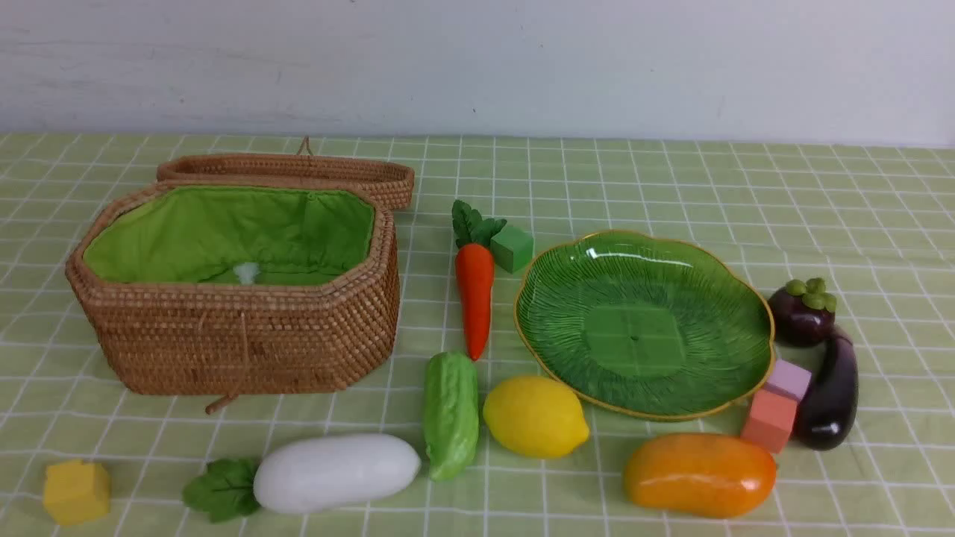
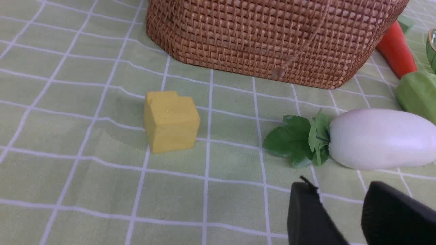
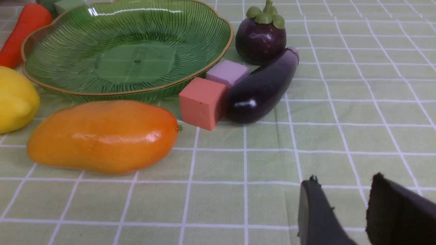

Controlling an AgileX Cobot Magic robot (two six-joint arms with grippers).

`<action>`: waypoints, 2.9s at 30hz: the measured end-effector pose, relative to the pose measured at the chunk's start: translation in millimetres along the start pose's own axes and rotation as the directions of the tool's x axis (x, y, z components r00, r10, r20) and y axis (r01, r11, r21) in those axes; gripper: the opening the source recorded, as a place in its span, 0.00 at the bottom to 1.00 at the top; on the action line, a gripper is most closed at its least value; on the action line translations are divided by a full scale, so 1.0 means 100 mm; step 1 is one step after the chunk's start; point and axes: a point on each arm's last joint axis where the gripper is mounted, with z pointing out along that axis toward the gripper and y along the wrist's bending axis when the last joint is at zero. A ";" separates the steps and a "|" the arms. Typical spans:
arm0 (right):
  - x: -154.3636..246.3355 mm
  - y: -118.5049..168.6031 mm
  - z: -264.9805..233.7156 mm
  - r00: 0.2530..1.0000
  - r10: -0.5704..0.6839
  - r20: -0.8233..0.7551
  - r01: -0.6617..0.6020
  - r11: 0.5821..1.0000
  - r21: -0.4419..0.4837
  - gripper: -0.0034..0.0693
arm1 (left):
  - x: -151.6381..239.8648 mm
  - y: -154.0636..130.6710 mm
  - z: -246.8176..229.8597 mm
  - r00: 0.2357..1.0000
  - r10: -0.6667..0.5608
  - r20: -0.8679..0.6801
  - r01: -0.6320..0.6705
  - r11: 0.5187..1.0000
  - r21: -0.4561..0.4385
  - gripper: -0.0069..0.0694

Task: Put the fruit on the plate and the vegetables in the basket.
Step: Take a daikon with your left arm and place it on the basket on the left.

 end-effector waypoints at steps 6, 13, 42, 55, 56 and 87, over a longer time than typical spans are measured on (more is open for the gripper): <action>0.00 0.00 0.00 1.000 0.000 0.000 0.000 1.000 0.000 0.38 | 0.00 0.00 0.00 1.000 0.000 0.000 0.000 1.000 0.000 0.40; 0.00 0.00 0.00 1.000 0.000 0.000 0.000 1.000 0.000 0.38 | 0.00 0.00 0.00 1.000 0.000 0.000 0.000 1.000 0.000 0.40; 0.00 0.00 0.00 1.000 0.000 0.000 0.000 1.000 0.000 0.38 | -0.32 -0.07 -0.06 0.660 -0.729 0.184 0.666 0.680 0.307 0.40; 0.00 0.00 0.00 1.000 0.000 0.000 0.000 1.000 0.000 0.38 | -0.80 -0.40 -0.39 0.828 -0.544 0.138 0.465 0.803 0.373 0.07; 0.00 0.00 0.00 1.000 0.000 0.000 0.000 1.000 0.000 0.38 | -0.85 -0.44 -0.41 0.853 -0.506 0.129 0.432 0.823 0.370 0.07; -0.35 -0.05 -0.07 0.681 0.648 0.341 -0.609 0.760 -0.228 0.38 | -1.51 -1.19 0.04 0.763 0.445 -0.468 -0.111 0.805 0.583 0.07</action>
